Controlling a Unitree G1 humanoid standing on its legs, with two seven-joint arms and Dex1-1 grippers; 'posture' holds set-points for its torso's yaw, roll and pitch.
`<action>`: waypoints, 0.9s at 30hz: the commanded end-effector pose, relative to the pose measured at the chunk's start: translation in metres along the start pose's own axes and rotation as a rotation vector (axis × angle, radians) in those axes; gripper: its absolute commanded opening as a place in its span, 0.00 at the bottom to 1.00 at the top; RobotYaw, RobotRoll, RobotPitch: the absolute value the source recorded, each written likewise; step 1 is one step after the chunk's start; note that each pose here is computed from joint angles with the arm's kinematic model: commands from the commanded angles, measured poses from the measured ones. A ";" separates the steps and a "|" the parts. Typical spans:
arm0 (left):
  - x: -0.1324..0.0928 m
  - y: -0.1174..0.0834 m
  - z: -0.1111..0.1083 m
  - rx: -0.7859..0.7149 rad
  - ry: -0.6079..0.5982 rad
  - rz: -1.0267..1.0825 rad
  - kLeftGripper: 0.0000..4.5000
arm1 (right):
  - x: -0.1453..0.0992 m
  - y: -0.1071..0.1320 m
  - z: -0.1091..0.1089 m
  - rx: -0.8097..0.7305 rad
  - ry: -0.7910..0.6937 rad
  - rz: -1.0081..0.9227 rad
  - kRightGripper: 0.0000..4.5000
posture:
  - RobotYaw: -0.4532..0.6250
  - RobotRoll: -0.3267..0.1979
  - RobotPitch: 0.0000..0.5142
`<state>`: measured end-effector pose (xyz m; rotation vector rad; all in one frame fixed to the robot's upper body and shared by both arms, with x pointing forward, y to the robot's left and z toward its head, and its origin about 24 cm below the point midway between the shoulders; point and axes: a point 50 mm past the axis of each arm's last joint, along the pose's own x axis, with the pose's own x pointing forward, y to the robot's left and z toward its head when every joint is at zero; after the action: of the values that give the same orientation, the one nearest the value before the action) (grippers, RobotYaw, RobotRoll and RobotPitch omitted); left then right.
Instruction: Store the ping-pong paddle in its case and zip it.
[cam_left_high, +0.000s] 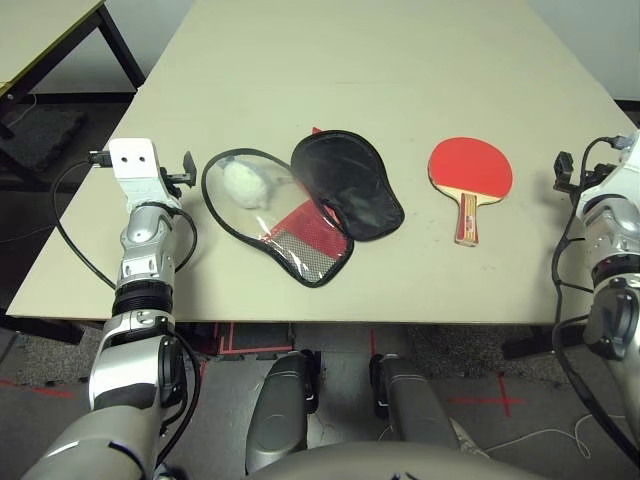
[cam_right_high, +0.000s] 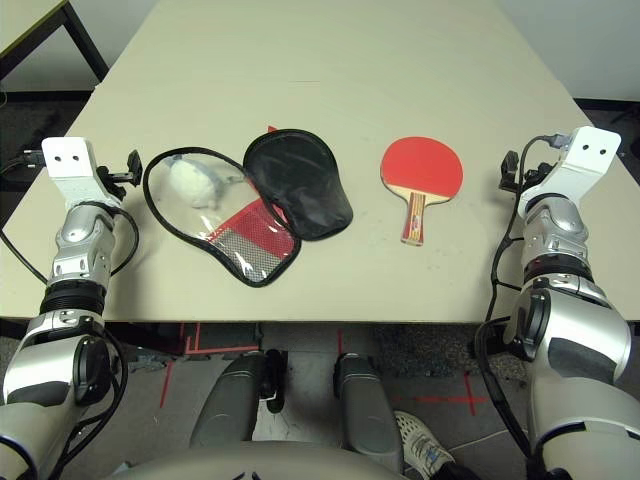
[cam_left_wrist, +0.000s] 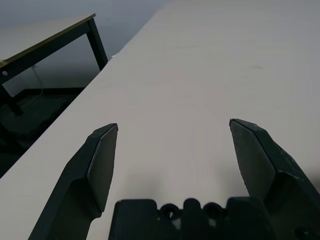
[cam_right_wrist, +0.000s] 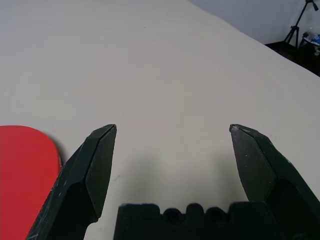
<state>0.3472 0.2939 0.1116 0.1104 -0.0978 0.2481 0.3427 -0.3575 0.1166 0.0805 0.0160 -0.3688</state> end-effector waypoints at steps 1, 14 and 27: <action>-0.002 0.004 -0.004 -0.003 0.009 0.020 1.00 | -0.003 -0.006 -0.006 0.005 0.014 -0.014 1.00 | 0.49 0.62 0.33; 0.009 0.001 0.021 -0.009 -0.054 -0.019 1.00 | 0.000 -0.002 -0.001 0.000 0.018 0.007 1.00 | 0.50 0.62 0.32; 0.043 -0.019 0.120 0.030 -0.141 -0.494 1.00 | 0.008 0.067 0.052 -0.020 0.292 0.225 1.00 | 0.48 0.62 0.27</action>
<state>0.3787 0.2808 0.2464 0.1786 -0.2880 -0.1494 0.3776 -0.3100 0.1752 0.1079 0.2128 -0.1399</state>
